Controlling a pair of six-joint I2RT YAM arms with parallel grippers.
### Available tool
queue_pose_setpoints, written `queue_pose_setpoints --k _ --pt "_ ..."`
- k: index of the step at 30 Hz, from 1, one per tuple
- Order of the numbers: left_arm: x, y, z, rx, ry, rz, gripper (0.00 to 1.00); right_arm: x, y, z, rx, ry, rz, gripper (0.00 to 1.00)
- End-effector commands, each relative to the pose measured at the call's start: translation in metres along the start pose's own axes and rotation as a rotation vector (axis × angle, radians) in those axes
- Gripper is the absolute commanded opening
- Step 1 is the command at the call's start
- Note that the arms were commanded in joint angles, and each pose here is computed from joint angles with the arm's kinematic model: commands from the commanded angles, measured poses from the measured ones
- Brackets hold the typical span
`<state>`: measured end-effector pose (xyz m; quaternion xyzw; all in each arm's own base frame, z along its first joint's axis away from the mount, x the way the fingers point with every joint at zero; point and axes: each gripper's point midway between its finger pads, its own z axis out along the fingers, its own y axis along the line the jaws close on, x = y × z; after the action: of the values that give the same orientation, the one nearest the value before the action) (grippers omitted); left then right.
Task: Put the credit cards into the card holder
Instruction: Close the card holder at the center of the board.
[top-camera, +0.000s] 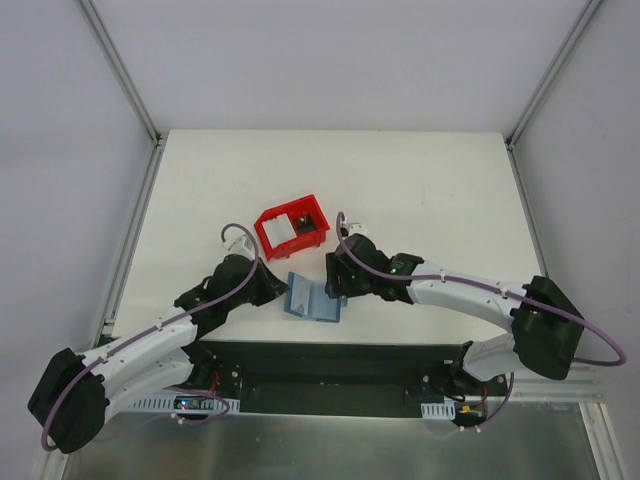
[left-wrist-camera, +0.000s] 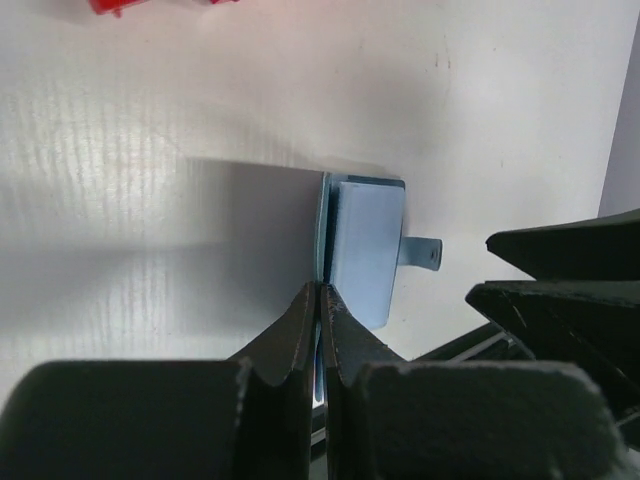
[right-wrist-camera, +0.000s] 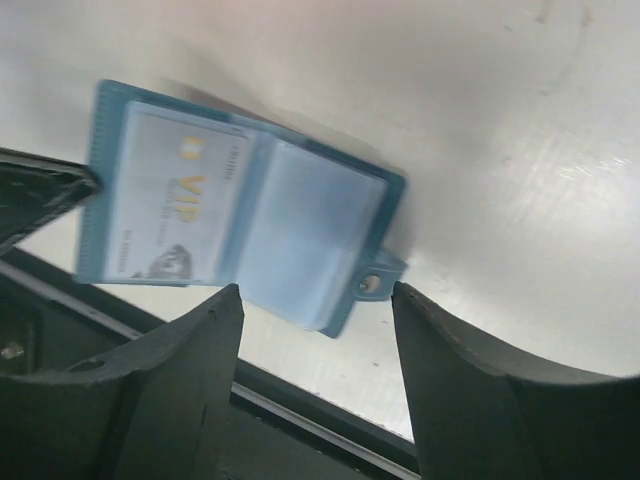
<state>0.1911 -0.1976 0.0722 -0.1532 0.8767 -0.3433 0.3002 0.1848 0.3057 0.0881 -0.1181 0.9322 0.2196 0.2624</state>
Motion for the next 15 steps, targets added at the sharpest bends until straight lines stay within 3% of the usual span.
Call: queue_pose_setpoints --k 1,10,12,15 --pt "0.0 -0.015 -0.003 0.02 0.061 0.072 0.0 0.008 -0.043 -0.011 0.216 0.045 -0.044 0.65" --pt "0.003 -0.025 0.002 0.027 0.111 0.082 0.0 0.014 -0.039 0.016 0.24 0.111 -0.04 0.67" --pt "0.003 -0.026 0.002 0.027 0.116 0.083 0.0 0.015 -0.041 0.018 0.259 0.119 -0.053 0.63" --pt "0.002 -0.027 0.003 0.027 0.117 0.083 0.0 0.019 -0.047 0.017 0.28 0.135 -0.056 0.5"
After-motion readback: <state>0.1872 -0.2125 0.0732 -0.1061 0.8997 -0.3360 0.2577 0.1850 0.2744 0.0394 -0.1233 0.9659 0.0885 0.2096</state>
